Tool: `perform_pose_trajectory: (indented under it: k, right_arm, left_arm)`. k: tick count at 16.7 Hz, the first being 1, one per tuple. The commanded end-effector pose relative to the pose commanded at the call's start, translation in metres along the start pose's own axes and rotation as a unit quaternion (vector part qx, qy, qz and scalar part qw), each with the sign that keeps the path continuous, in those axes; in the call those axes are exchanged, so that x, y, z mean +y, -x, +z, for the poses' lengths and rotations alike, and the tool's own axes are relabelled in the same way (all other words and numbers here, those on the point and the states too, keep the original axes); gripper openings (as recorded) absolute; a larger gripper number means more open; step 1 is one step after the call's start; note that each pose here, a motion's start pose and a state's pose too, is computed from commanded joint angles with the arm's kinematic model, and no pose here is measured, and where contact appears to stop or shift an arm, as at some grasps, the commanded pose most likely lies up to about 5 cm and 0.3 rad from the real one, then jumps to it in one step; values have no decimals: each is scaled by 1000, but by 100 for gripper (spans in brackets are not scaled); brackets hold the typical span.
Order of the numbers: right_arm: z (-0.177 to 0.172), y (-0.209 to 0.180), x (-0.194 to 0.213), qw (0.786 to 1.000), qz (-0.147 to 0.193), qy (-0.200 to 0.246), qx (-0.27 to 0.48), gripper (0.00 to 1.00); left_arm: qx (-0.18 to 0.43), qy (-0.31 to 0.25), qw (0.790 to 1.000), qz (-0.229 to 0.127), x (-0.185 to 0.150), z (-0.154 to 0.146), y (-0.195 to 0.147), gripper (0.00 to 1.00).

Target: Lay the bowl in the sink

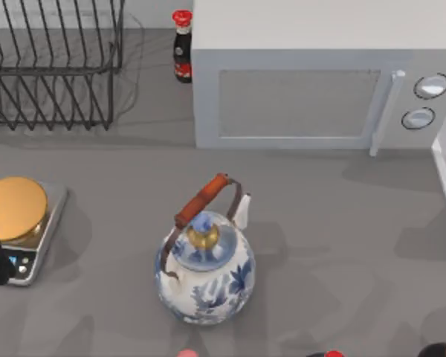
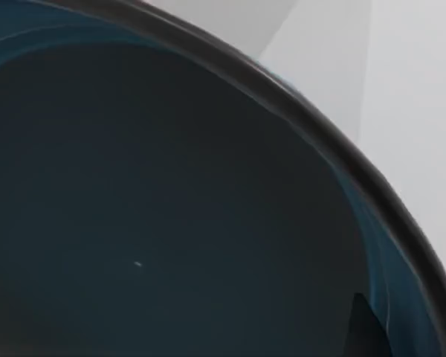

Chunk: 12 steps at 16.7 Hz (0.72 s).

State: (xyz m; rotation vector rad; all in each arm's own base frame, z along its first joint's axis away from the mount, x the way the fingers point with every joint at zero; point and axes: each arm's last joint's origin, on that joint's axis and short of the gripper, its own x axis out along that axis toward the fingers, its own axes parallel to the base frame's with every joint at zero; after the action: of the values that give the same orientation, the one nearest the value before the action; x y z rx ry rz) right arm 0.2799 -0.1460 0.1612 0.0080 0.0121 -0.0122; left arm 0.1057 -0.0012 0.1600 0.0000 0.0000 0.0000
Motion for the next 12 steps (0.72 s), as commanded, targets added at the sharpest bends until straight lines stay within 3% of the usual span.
perform_pose_trajectory:
  k: [7,12]
  right_arm:
    - [-84,6,4,1000,1,7,-10,0]
    - [-102,12,9,1000,1,4,-6,0]
  left_arm:
    - [0,0,1000,0,0,0,0,100]
    - [0,0,1000,0,0,0,0,100]
